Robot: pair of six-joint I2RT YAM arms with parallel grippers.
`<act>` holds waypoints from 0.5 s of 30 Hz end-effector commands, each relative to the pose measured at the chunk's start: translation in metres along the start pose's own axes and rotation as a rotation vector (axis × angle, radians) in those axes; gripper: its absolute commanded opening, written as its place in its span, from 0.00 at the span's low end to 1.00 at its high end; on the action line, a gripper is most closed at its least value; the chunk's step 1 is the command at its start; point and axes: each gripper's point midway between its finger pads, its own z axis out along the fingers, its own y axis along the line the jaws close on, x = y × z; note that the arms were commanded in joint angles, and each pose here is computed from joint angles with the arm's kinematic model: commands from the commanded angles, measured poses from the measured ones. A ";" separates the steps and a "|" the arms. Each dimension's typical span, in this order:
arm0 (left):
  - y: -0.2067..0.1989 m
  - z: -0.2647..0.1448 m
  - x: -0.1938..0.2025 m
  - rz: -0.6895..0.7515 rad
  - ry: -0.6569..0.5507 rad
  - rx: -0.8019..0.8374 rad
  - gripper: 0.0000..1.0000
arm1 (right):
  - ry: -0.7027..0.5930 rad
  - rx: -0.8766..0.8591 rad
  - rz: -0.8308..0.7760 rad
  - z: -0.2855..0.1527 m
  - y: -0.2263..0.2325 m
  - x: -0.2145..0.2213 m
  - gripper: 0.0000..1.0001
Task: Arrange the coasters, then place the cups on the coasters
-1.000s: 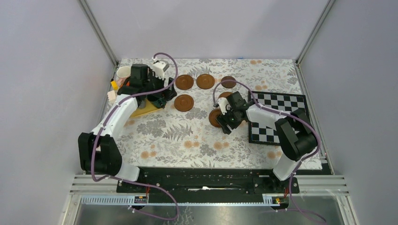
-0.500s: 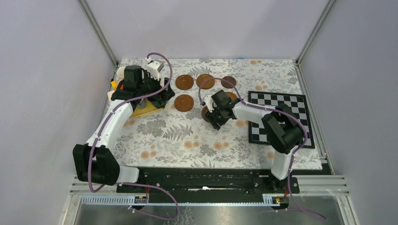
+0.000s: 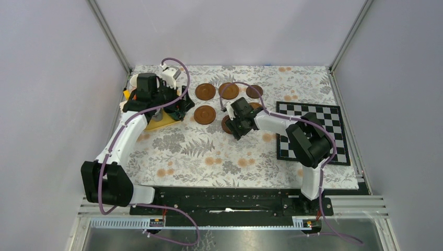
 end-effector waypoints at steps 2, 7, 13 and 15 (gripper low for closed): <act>-0.002 -0.004 -0.010 0.012 -0.036 0.016 0.86 | 0.005 0.086 0.053 0.012 -0.010 -0.004 0.65; 0.000 -0.001 -0.003 0.022 -0.008 0.017 0.86 | -0.018 0.148 0.076 0.014 -0.021 -0.010 0.66; 0.001 0.003 0.008 0.013 0.026 0.024 0.86 | -0.030 0.210 0.119 0.015 -0.031 -0.017 0.66; 0.001 0.003 0.008 0.011 0.027 0.027 0.86 | -0.040 0.222 0.125 0.012 -0.033 -0.019 0.66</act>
